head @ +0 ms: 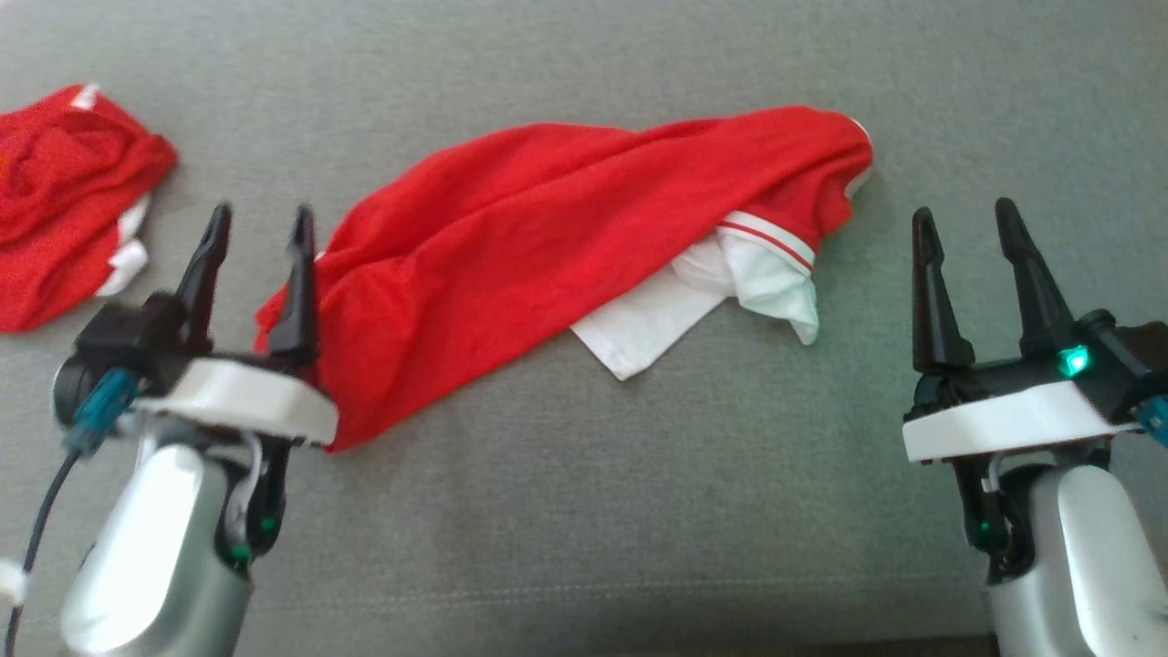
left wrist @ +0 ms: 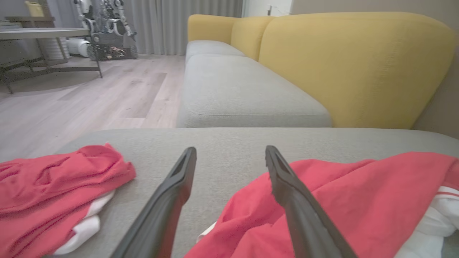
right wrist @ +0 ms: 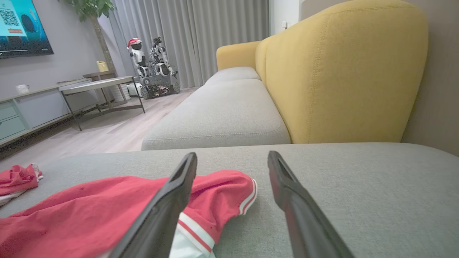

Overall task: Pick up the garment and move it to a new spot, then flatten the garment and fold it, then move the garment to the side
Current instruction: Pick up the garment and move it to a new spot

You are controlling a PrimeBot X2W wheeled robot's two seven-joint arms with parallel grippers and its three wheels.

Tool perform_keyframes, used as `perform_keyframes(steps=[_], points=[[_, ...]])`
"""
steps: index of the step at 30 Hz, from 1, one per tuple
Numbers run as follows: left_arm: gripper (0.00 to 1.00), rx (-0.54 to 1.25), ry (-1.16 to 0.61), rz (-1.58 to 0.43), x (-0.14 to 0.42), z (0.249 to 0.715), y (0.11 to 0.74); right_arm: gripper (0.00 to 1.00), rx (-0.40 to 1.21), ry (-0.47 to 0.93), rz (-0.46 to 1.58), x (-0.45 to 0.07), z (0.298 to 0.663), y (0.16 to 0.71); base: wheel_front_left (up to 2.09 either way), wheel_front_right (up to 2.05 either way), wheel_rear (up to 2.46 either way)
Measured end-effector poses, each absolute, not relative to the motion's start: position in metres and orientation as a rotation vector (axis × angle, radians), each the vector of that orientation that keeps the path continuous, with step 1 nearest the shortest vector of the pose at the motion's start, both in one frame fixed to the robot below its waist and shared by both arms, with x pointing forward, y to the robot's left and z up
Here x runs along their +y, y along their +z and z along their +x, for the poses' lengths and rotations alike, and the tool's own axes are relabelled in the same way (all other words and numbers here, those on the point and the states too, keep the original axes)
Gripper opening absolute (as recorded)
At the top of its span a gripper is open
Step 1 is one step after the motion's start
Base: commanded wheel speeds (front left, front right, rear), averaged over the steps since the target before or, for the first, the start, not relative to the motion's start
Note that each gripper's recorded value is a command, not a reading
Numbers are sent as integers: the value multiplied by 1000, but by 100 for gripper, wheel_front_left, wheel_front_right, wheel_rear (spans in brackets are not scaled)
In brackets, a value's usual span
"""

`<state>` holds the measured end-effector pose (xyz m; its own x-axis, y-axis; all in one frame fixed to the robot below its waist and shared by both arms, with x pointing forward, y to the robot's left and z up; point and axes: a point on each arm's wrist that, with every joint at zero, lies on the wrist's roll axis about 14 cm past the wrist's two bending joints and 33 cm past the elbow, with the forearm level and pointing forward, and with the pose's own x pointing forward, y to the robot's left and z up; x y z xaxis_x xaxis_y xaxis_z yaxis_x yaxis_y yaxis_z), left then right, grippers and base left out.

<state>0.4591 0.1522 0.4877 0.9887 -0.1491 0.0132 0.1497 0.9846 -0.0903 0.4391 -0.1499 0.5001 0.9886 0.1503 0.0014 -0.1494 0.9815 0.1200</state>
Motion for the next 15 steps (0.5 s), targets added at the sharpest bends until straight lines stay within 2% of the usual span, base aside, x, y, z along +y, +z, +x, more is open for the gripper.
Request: perform_keyframes(steps=[5,15], points=[[100,-21,-79,-93,176,437,495,100,5,174,111,-142,437,506,0,0,0],[100,-10,-77,-66,178,397,493,100,45,161,99,-146,410,499,0,0,0]])
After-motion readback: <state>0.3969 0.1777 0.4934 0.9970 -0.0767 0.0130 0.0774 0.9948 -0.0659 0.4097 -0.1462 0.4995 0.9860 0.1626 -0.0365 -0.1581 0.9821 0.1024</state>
